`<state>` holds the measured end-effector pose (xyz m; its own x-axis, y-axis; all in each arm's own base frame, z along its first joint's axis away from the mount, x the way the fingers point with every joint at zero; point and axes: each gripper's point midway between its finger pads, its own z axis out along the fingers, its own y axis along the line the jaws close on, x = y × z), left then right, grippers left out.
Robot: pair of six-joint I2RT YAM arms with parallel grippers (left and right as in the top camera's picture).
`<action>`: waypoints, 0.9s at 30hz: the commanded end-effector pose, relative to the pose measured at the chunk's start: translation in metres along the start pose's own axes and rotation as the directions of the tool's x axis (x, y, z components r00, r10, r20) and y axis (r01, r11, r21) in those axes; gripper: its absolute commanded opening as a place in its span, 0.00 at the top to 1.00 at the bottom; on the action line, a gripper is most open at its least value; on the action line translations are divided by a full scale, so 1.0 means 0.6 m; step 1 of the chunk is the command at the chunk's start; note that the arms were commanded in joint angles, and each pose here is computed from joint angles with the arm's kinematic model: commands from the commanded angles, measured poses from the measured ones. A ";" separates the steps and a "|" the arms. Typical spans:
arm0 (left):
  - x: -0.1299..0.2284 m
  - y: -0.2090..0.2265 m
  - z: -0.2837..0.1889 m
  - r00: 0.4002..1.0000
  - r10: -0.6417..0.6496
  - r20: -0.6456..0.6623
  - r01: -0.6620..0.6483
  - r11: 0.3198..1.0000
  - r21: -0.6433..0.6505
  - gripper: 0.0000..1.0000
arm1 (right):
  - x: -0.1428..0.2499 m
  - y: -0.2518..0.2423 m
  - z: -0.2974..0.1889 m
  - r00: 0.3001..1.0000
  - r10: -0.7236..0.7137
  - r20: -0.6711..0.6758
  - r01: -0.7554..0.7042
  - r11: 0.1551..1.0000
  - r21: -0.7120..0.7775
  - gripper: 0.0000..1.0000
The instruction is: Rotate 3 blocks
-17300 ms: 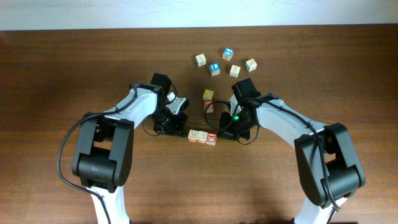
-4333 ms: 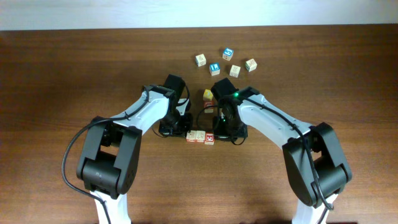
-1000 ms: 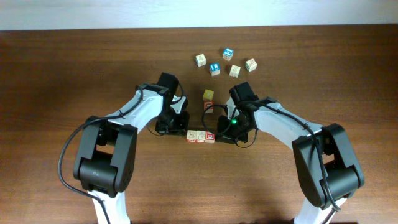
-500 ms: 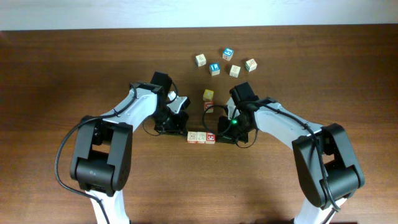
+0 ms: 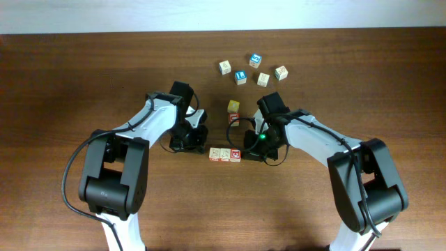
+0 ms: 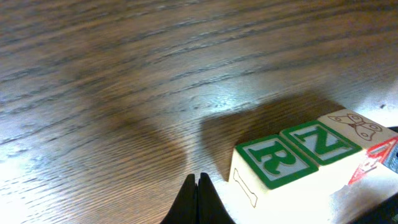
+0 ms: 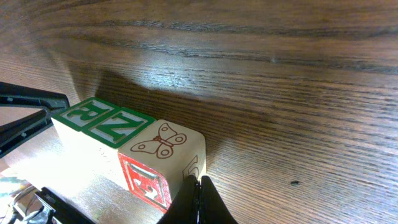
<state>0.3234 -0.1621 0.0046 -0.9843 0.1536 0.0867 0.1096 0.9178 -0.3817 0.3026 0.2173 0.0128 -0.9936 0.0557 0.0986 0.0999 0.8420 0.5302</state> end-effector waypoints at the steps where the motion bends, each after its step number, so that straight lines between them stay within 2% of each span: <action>1: 0.005 -0.005 -0.003 0.999 -0.036 -0.004 0.036 0.999 0.018 1.00 | 0.007 0.001 0.006 1.000 -0.010 -0.017 0.010 1.000 -0.006 0.96; 6: 0.011 -0.016 -0.004 0.999 -0.038 -0.022 0.039 0.997 0.059 1.00 | 0.007 0.001 0.006 1.000 -0.010 -0.017 0.010 1.000 -0.006 0.96; 9: 0.013 -0.040 -0.006 1.000 -0.004 -0.030 0.009 0.990 0.143 1.00 | 0.006 0.001 0.006 1.000 -0.010 -0.017 0.010 1.000 -0.006 0.96; 27: 0.008 -0.051 -0.008 1.000 0.022 -0.014 -0.019 0.984 0.178 1.00 | 0.014 0.011 0.010 0.999 -0.022 -0.031 0.021 1.000 -0.019 0.96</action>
<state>0.3186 -0.1817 0.0150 -0.9821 0.1584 0.1023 0.0868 0.8613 -0.5007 0.3024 0.2173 0.0128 -0.9935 0.0558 0.0994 0.1003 0.8423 0.5296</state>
